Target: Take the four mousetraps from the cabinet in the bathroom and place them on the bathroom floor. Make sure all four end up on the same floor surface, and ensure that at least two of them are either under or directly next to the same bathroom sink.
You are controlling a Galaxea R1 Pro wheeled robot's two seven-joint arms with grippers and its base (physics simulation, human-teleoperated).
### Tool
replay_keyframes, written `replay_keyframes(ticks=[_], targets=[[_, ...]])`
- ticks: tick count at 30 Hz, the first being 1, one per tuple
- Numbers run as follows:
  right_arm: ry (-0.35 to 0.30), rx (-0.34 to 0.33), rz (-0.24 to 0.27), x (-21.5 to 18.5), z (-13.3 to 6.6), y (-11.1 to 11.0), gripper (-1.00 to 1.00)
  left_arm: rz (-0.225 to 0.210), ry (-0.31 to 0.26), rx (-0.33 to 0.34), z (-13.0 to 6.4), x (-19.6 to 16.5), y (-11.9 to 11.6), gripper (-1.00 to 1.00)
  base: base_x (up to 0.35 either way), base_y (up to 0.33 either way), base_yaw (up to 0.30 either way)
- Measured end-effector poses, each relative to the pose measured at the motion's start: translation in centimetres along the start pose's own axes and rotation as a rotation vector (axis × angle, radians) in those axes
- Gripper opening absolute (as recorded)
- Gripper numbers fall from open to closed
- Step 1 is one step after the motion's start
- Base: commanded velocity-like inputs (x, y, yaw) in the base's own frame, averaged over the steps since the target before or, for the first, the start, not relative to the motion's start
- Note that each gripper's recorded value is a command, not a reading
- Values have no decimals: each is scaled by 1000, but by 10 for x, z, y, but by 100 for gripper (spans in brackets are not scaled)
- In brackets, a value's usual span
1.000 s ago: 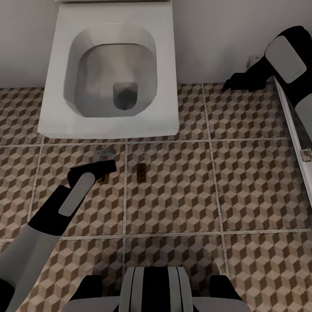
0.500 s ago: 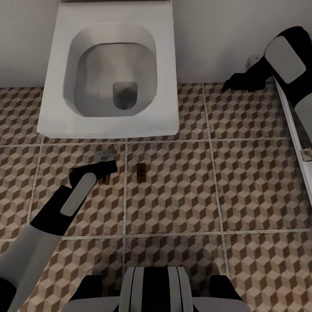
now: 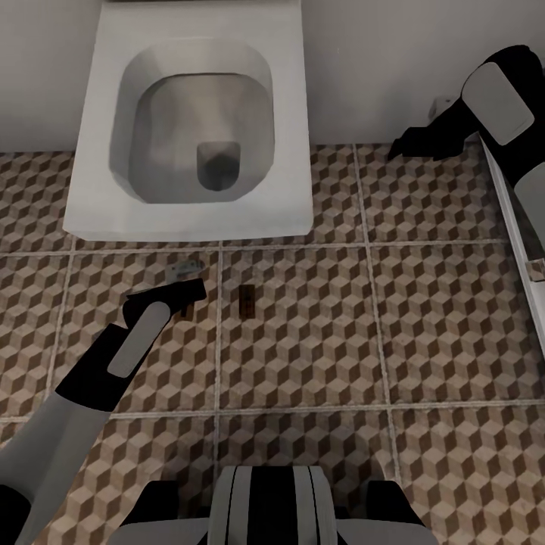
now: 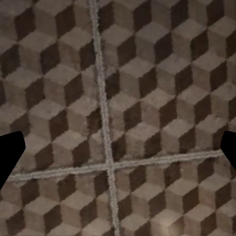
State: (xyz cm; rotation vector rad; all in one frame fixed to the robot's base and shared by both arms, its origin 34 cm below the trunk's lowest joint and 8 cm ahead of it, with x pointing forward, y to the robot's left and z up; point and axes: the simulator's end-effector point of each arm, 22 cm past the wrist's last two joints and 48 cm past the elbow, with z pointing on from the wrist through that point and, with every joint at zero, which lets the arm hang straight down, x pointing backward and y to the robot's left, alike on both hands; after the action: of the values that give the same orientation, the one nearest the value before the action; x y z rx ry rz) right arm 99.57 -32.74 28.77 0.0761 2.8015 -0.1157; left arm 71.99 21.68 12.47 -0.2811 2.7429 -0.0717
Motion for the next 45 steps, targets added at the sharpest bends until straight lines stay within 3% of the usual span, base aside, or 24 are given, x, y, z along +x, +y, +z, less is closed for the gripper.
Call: replay_keyframes(ticks=[6,19,45], targets=[[1,-3,-2,1,1,3,100,-8,0,-6,3,2,2,-100,0,0,0],[2,-4,-3,1,2,4,100,-29,59,-39,20,29,9,-100,0,0,0],[10,-7,-7,5,8,8,100,-42,57,-38,24,32,7,-100,0,0,0]])
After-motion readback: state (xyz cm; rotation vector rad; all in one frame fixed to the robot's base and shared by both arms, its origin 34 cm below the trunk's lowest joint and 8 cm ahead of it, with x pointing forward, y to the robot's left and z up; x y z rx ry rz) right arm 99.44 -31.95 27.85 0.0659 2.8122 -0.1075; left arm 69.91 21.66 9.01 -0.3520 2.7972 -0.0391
